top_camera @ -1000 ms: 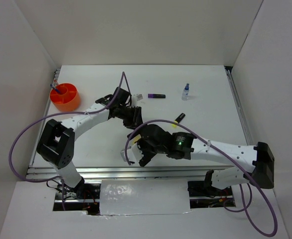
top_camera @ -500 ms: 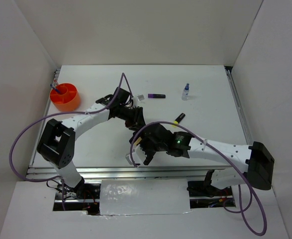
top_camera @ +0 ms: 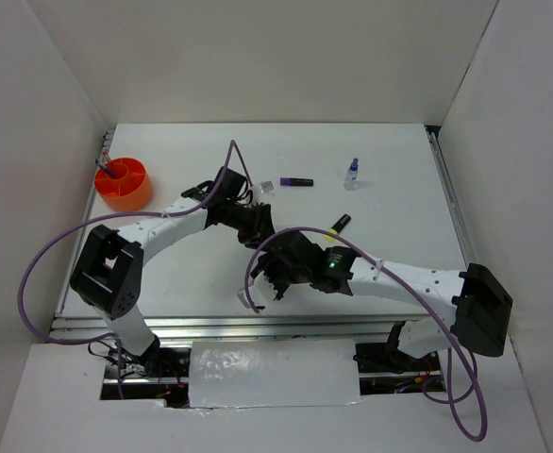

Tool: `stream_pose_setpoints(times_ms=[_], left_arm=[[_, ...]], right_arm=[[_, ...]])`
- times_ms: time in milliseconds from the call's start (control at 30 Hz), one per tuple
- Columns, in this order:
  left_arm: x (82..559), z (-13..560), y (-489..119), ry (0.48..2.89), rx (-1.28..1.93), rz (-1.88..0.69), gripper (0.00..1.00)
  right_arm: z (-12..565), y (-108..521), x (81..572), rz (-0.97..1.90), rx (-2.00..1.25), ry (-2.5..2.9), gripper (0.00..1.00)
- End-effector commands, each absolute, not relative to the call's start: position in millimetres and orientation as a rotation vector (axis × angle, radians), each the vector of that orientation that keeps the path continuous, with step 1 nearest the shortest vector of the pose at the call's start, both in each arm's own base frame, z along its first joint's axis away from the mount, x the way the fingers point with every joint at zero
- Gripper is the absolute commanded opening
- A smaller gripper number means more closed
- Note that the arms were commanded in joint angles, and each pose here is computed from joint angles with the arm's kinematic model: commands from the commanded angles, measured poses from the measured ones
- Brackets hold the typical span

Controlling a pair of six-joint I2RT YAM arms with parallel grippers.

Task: Sort the stationery into containers
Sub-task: Pick up the pen from the center of the board.

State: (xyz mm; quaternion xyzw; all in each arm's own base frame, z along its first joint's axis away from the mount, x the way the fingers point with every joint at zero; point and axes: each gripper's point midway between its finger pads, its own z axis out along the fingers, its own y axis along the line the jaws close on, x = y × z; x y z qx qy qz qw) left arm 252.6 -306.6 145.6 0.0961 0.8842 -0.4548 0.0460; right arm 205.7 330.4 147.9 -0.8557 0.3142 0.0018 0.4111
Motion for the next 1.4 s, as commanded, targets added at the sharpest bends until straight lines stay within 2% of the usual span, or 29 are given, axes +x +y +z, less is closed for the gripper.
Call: stream_pose_setpoints(times_ms=[0, 133, 200, 233, 300, 333, 433, 467, 600, 633, 700, 767, 800, 833, 967, 1133, 1267, 1367], left_arm=[[248.4, 163.5, -309.8, 2.649, 0.305, -1.472, 0.16], [249.9, 169.6, -307.7, 2.618, 0.305, -1.498, 0.26], [252.1, 171.6, -305.7, 2.605, 0.297, -1.503, 0.37], [252.5, 171.7, -304.3, 2.602, 0.291, -1.499, 0.48], [256.6, 173.9, -300.8, 2.585, 0.275, -1.491, 0.61], [256.1, 175.6, -298.2, 2.577, 0.269, -1.485, 0.76], [268.0, 188.0, -285.2, 2.503, 0.269, -1.438, 0.94], [278.2, 193.7, -274.1, 2.476, 0.239, -1.417, 0.96], [326.5, 233.7, -219.6, 2.267, 0.125, -1.388, 0.96], [337.0, 244.6, -195.6, 2.209, 0.052, -1.432, 0.95], [341.8, 267.6, -176.1, 2.047, 0.113, -1.458, 0.91], [324.9, 289.6, -159.5, 1.902, 0.298, -1.536, 0.89], [319.9, 298.7, -158.2, 1.848, 0.375, -1.537, 0.85], [313.8, 300.7, -156.7, 1.818, 0.448, -1.516, 0.83], [285.8, 320.4, -164.2, 1.694, 0.699, -1.347, 0.80], [252.3, 354.6, -191.5, 1.492, 0.929, -1.242, 0.76], [241.0, 369.6, -199.5, 1.416, 0.994, -1.282, 0.65], [226.4, 374.9, -213.0, 1.370, 1.063, -1.312, 0.61]], right_arm=[[153.8, 331.2, 213.4, -0.033, -2.122, 0.772, 0.39], [152.4, 326.3, 214.4, -0.039, -2.125, 0.796, 0.24], [152.4, 324.5, 214.9, -0.042, -2.123, 0.805, 0.19], [153.4, 324.5, 214.5, -0.042, -2.119, 0.806, 0.18], [156.2, 323.0, 216.0, -0.045, -2.108, 0.814, 0.16], [160.1, 322.2, 216.5, -0.047, -2.097, 0.817, 0.15], [175.5, 320.4, 216.2, -0.034, -2.051, 0.834, 0.13], [180.2, 319.6, 215.9, -0.028, -2.035, 0.844, 0.13], [212.2, 318.5, 219.4, 0.040, -1.900, 0.958, 0.09], [229.1, 320.5, 220.5, 0.103, -1.823, 1.032, 0.05], [243.5, 316.6, 228.4, 0.172, -1.726, 1.155, 0.00], [272.9, 322.7, 232.6, 0.320, -1.559, 1.295, 0.00], [291.9, 317.6, 240.8, 0.362, -1.489, 1.352, 0.00], [300.0, 321.3, 233.9, 0.483, -1.428, 1.419, 0.00], [330.8, 322.5, 234.9, 0.660, -1.291, 1.501, 0.00], [344.0, 326.2, 223.8, 0.769, -1.263, 1.504, 0.00], [347.2, 329.7, 212.3, 0.827, -1.289, 1.489, 0.00], [346.0, 332.9, 206.0, 0.865, -1.306, 1.488, 0.00]])
